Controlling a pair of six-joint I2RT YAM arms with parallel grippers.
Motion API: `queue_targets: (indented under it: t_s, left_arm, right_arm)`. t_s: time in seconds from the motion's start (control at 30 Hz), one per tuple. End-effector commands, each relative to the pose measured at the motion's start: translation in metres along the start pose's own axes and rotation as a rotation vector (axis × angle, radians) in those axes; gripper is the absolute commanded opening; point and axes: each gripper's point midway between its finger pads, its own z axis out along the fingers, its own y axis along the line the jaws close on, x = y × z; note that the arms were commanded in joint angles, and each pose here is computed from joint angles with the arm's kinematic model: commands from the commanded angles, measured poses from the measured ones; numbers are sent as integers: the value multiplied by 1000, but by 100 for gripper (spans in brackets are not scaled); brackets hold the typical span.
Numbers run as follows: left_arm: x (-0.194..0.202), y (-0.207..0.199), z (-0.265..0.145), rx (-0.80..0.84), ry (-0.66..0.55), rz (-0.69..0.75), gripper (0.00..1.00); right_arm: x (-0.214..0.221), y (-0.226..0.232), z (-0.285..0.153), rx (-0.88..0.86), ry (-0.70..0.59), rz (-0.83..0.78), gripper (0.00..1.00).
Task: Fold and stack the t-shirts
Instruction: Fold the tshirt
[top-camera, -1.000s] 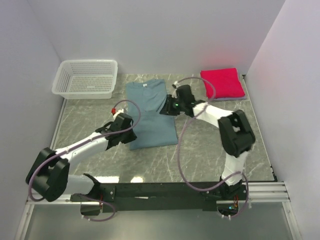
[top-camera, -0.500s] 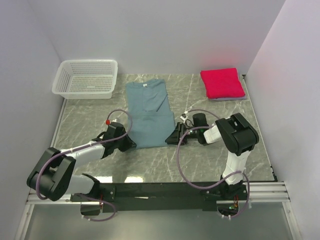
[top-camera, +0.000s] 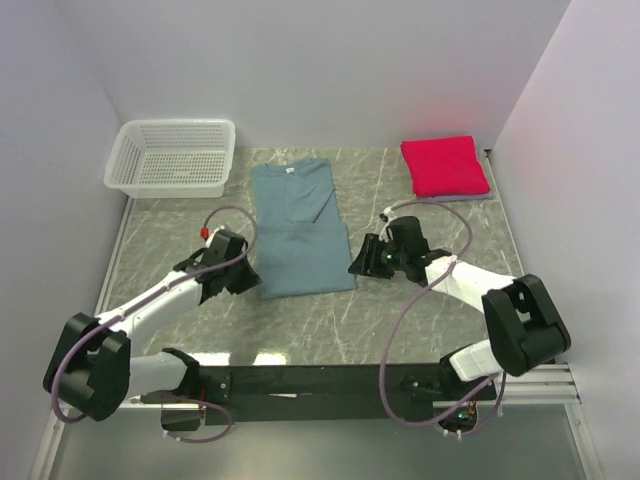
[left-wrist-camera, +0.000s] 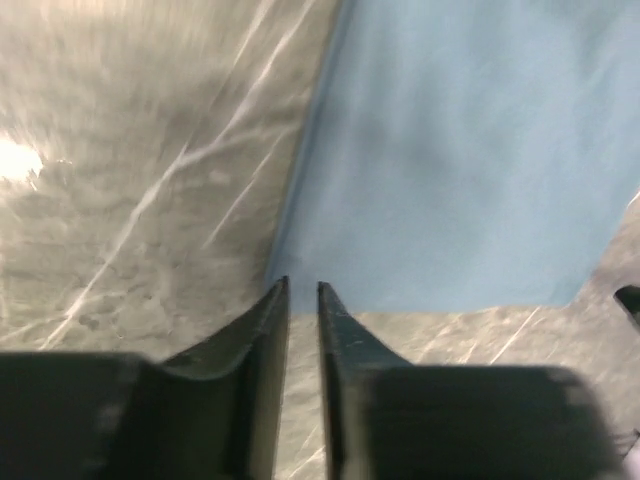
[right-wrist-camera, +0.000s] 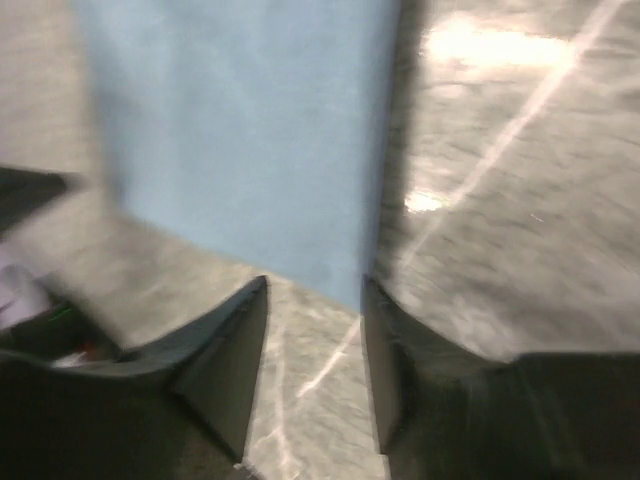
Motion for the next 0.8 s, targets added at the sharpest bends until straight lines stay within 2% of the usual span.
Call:
queue_targets:
  t_s: [0.0, 0.1, 0.13, 0.33, 0.67, 0.77]
  left_arm:
    - [-19, 0, -12, -110, -49, 91, 27]
    - [-14, -3, -10, -184, -21, 167, 38]
    - [-14, -6, -7, -196, -16, 183, 45]
    - [-5, -13, -1, -218, 6, 248, 61]
    - [7, -4, 5, -255, 56, 291, 62]
    - [11, -1, 5, -265, 71, 296, 62]
  right_arm:
    - [5, -27, -14, 334, -24, -106, 52]
    - [6, -21, -14, 433, -23, -158, 55]
    - [10, -21, -10, 449, -6, -164, 55]
    - [21, -16, 9, 504, 65, -195, 55]
    - [48, -32, 22, 645, 160, -237, 48]
    - [58, -38, 19, 681, 183, -232, 40]
